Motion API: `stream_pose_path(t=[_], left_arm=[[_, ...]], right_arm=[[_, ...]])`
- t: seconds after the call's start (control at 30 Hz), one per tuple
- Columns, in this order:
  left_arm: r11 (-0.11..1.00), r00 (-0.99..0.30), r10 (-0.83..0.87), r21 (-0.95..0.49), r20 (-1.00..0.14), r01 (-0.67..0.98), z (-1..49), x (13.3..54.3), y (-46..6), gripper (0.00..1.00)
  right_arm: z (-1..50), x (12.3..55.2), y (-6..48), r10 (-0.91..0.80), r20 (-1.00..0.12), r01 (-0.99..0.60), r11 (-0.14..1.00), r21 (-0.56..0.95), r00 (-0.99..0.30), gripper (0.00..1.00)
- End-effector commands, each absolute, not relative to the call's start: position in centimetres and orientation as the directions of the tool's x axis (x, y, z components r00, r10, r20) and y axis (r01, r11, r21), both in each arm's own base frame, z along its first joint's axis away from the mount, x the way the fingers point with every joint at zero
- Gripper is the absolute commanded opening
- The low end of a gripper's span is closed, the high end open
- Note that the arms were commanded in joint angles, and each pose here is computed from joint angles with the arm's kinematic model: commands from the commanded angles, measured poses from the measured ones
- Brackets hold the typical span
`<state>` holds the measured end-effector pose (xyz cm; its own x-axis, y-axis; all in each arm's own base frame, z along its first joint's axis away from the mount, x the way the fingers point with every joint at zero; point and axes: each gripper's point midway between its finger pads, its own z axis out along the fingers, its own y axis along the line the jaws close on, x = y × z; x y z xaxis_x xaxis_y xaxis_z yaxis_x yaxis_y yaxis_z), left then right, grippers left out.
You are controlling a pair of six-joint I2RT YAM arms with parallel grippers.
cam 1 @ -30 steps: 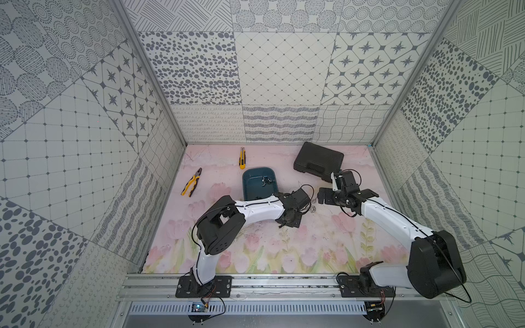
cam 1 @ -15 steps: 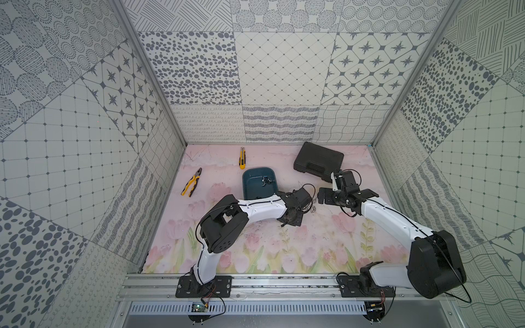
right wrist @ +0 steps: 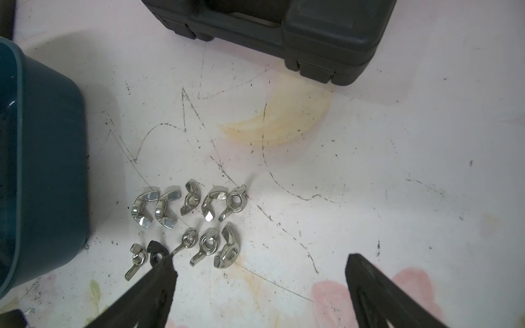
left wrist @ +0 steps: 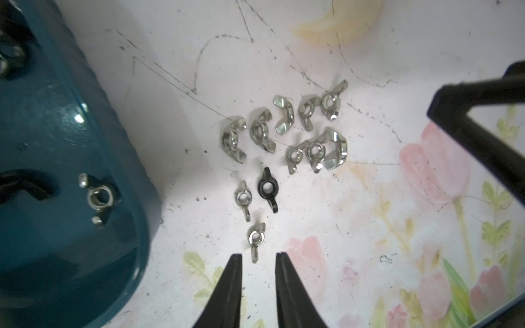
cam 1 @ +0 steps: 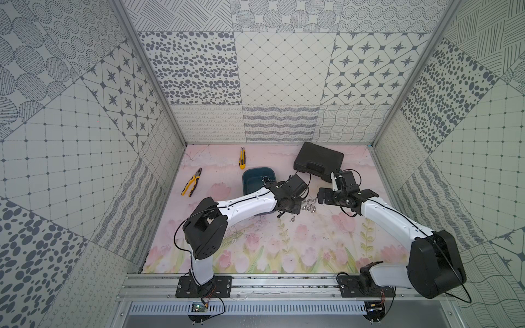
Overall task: Take out the wing nut from the storage box
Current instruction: Pick up the wing nut from the storage box.
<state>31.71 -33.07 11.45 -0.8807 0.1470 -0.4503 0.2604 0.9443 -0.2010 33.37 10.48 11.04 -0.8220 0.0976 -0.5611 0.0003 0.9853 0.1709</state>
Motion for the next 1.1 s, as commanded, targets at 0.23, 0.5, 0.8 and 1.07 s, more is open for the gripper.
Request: stream_pose_path(t=[0.23,0.5,0.8,1.07], left_arm=[[0.98,-0.886,-0.035,-0.191,-0.462,0.061,12.4,39.7,-23.4,0.27],[0.979,-0.905,-0.045,-0.198,-0.423,0.044,9.7,43.5,-21.2,0.27],[0.974,-0.916,-0.078,-0.227,-0.394,0.014,7.5,46.8,-20.4,0.26],[0.969,-0.925,-0.083,-0.246,-0.372,0.012,6.1,48.2,-20.6,0.25]], right_arm=[[11.5,34.1,11.6,0.086,-0.576,-0.027,0.983,0.184,-0.813,0.97],[11.3,34.5,11.9,0.08,-0.572,-0.028,0.984,0.177,-0.816,0.97],[10.9,34.8,12.5,0.067,-0.563,-0.035,0.985,0.169,-0.824,0.97],[10.9,35.0,12.4,0.063,-0.567,-0.033,0.987,0.158,-0.821,0.97]])
